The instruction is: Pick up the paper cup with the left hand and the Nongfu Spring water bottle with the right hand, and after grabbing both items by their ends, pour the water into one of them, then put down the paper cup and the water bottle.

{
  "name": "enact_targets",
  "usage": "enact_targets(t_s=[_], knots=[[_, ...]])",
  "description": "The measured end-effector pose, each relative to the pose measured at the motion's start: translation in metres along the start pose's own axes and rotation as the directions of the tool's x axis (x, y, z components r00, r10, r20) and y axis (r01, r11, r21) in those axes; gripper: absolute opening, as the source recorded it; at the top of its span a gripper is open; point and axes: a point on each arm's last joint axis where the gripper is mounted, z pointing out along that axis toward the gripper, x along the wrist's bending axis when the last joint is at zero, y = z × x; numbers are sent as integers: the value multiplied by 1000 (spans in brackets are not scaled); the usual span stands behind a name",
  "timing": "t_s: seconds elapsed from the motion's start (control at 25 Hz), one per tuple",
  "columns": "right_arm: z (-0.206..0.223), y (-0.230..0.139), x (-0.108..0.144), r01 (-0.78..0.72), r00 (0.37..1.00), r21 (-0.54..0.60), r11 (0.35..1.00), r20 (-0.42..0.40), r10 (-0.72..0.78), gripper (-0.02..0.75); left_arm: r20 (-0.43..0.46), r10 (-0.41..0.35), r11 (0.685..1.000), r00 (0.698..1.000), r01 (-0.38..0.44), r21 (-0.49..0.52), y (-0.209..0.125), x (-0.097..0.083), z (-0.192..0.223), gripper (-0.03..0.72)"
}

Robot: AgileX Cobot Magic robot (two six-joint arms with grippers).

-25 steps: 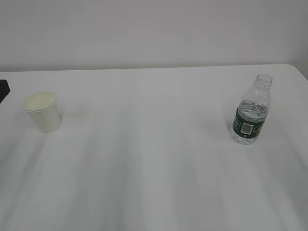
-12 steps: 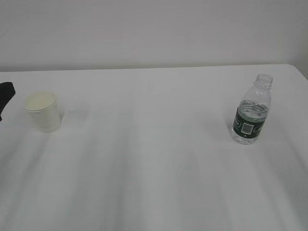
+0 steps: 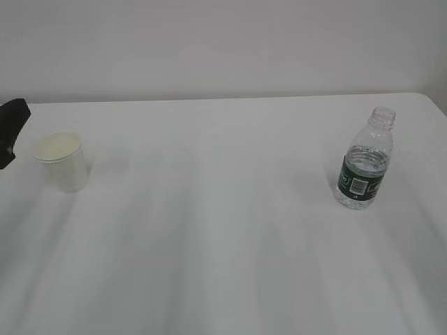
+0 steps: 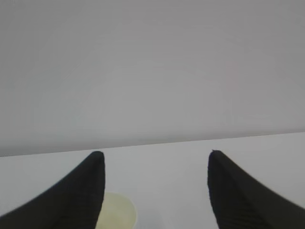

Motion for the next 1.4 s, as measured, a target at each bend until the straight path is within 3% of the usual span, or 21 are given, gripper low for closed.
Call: enact_targets(t_s=[0.16, 0.44, 0.84, 1.16, 1.4], knots=[[-2, -3, -1, 3, 1000, -38, 999, 10, -2, 535, 1, -7, 1000, 1000, 7, 17, -18, 2, 10, 484], [-9, -23, -2, -7, 1000, -74, 997, 10, 8, 535, 44, 1, 983, 999, -9, 181, -59, 2, 18, 484], [-21, -45, 2, 20, 999, -102, 995, -40, -24, 535, 59, 1, 974, 998, -15, 225, -70, 2, 19, 484], [-18, -56, 5, 47, 997, -61, 997, -64, -51, 535, -81, -28, 968, 996, 47, 245, -76, 13, 8, 484], [-1, -72, 10, 40, 993, -4, 999, -114, -40, 535, -100, -29, 960, 995, 56, 273, -80, 15, -1, 482]])
